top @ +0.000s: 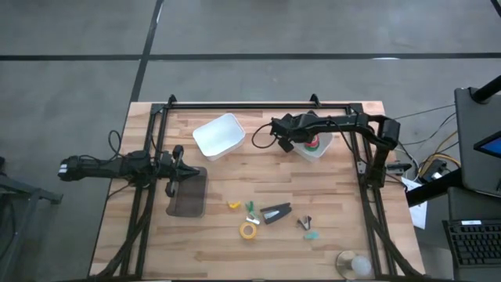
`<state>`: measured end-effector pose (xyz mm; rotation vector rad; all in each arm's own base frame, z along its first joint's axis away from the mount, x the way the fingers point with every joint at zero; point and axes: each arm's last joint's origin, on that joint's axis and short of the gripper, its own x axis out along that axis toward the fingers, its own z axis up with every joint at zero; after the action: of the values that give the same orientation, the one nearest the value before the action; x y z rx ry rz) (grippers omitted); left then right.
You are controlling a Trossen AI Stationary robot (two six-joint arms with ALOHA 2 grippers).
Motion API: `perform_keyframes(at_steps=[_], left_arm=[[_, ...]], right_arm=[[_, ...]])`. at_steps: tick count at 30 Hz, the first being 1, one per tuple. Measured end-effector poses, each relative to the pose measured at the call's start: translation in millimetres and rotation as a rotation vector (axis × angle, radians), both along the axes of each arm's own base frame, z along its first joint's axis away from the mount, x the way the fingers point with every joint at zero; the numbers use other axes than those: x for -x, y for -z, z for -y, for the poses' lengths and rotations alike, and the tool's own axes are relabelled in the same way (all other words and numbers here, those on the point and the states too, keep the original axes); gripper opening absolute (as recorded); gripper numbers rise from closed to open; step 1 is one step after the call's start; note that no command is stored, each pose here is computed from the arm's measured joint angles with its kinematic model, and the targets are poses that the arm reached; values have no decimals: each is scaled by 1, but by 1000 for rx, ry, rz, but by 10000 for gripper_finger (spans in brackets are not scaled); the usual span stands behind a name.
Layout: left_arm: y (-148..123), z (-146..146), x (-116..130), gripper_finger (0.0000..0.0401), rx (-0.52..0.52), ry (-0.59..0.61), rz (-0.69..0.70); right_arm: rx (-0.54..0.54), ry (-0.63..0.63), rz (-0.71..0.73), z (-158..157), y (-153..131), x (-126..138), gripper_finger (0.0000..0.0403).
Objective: Pick and place Stapler, Stapler remover, tape
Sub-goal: Put the orange tape into the right white bin, then put the yellow tape into the right white bin
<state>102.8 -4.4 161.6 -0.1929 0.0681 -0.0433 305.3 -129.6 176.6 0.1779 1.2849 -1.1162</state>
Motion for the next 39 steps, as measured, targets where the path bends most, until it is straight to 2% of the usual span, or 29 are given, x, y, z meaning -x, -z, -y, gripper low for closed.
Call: perform_keyframes(at_steps=[8,14,19,25,30,33,39], left_arm=[[0,0,0,12,0,0,0],[0,0,0,12,0,0,0],[0,0,0,12,0,0,0],[0,0,0,12,0,0,0],[0,0,0,12,0,0,0],[0,0,0,12,0,0,0],[0,0,0,12,0,0,0]], right_arm=[[3,-3,6,-1,-2,0,134],[-50,-86,55,-25,-11,-7,157],[-159,-300,154,-69,-14,-29,165],[-274,-738,341,-145,-23,-57,169],[-335,-1069,601,-209,-35,-72,164],[-325,-1171,694,-236,-34,-78,161],[-341,-1207,667,-255,-14,-91,165]])
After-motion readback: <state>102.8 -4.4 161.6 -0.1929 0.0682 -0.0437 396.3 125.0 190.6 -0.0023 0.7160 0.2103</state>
